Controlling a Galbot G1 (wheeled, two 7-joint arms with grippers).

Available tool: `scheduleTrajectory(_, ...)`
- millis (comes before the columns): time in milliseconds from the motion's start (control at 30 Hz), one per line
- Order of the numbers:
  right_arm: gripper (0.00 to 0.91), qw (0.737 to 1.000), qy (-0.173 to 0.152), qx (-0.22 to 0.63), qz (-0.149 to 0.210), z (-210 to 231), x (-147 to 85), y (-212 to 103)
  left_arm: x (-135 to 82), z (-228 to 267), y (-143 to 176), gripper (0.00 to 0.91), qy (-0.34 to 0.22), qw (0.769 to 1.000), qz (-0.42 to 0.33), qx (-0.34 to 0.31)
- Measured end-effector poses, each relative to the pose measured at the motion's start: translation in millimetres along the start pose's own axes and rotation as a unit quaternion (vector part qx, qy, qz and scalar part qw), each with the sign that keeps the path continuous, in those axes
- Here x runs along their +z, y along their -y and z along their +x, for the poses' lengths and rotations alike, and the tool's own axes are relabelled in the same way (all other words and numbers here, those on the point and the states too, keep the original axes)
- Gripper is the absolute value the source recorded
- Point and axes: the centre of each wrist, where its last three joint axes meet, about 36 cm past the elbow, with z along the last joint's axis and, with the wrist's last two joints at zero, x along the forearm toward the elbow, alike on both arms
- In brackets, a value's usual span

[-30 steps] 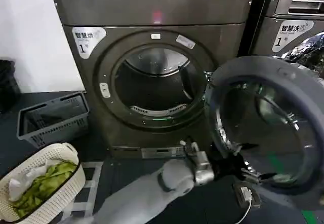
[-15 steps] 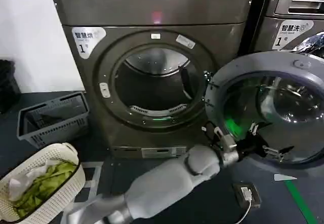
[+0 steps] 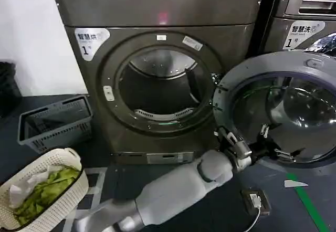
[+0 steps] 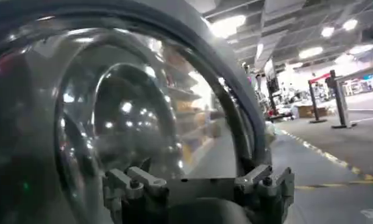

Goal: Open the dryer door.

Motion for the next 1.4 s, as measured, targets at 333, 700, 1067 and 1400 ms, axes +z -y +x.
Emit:
scheduleTrajectory(333,0.907,1.0,0.002,-0.004,-0.003,0,2,-6,3,-1,-11,0.907,0.002,1.0,-0.015,-0.014)
scheduleTrajectory(700,0.907,1.0,0.021,0.009,0.004,-7,-10,2,-14,-5,13,0.907,0.096,0.994,-0.009,0.049)
scheduleTrajectory(1067,0.907,0.998,0.036,0.023,0.039,-8,-21,4,16,133,-44,0.907,0.117,0.985,-0.026,0.127)
scheduleTrajectory(1400,0.907,0.997,0.04,0.034,0.053,-8,-37,2,10,260,-81,0.907,0.028,0.985,-0.125,0.114)
